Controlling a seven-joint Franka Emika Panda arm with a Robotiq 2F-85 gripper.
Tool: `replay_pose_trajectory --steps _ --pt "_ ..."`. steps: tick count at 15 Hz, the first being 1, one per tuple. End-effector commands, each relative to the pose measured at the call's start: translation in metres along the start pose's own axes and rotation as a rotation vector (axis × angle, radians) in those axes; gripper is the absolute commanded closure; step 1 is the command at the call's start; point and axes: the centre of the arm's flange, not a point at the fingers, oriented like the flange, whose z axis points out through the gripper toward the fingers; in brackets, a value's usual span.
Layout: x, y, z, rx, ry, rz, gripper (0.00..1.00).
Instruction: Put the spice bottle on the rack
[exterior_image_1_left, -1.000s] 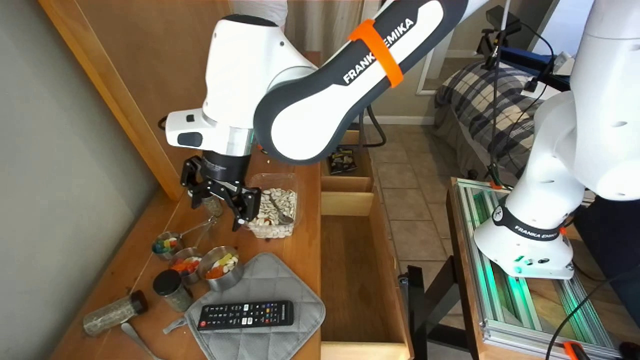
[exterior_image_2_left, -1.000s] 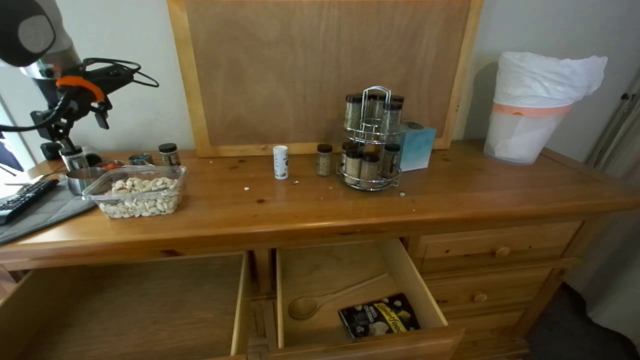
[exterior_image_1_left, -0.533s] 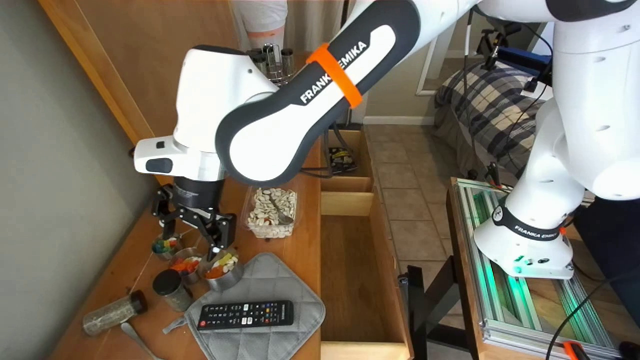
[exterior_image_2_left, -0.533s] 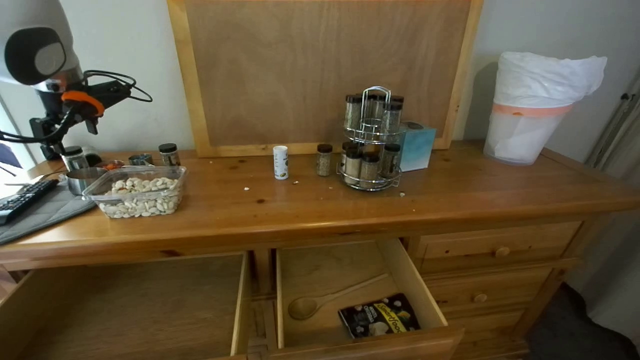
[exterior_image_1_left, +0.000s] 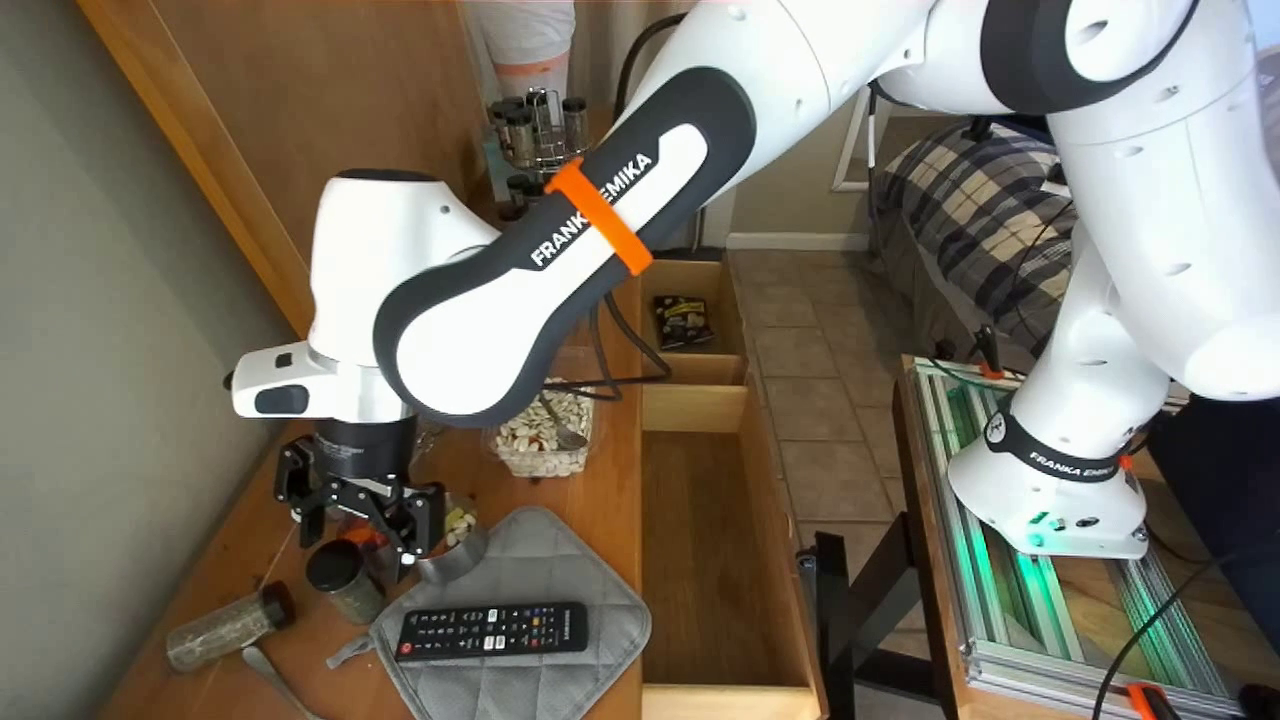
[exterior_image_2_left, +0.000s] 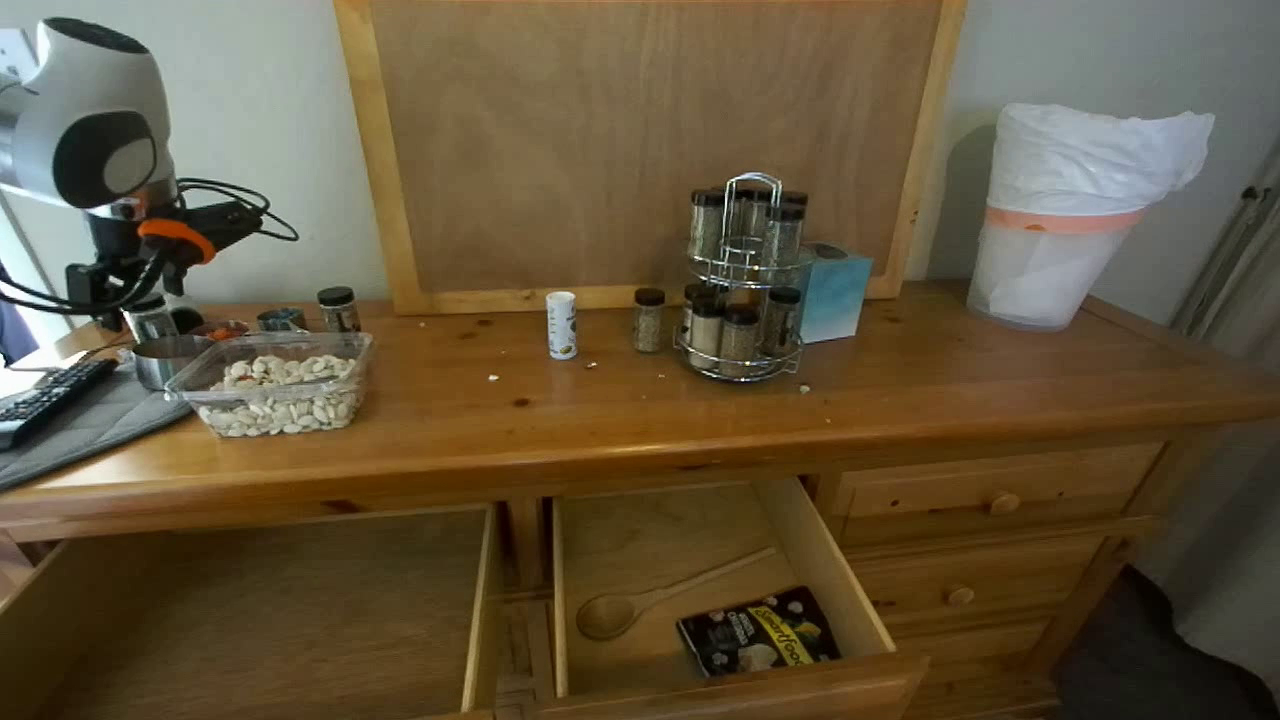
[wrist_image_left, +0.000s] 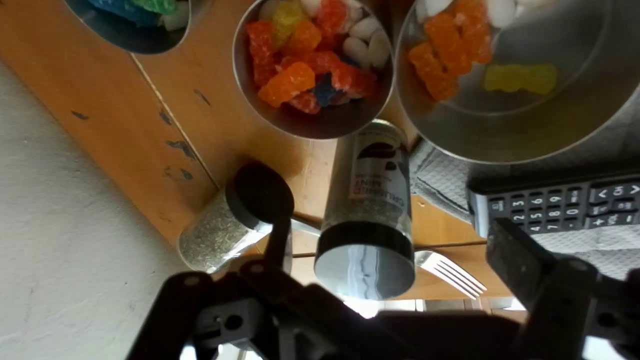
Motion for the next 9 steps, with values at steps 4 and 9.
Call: replay_pose_trajectory --steps 4,9 --pt "-0.008 0.023 0.011 0.038 0.068 -0.007 0.0" --pt "-0.017 0.028 0.014 0.046 0.124 -0.008 0.0"
